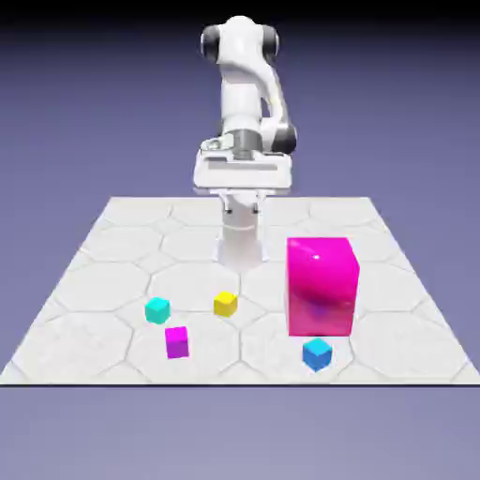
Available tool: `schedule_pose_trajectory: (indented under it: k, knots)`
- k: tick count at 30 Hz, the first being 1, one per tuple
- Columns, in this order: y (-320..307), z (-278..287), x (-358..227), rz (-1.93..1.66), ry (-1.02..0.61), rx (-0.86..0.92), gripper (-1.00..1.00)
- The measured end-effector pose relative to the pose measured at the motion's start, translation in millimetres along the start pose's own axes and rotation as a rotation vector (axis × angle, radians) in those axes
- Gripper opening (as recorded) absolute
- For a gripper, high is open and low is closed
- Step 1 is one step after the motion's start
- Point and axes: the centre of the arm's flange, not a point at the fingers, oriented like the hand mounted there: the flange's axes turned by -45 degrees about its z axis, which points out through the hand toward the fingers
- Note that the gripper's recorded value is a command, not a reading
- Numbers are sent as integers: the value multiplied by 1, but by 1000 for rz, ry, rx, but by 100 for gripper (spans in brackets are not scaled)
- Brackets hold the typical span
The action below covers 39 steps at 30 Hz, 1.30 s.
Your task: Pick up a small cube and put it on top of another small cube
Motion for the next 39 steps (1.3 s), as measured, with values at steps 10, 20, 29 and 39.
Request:
schedule_pose_trajectory:
  k: [10,20,29,39]
  knots:
    - [0,-1,31,-324,-105,-127,0]
    - [-10,27,46,-633,-293,-162,0]
    - [-18,76,41,-886,-497,-82,0]
    - [-23,148,14,-1119,-701,153,0]
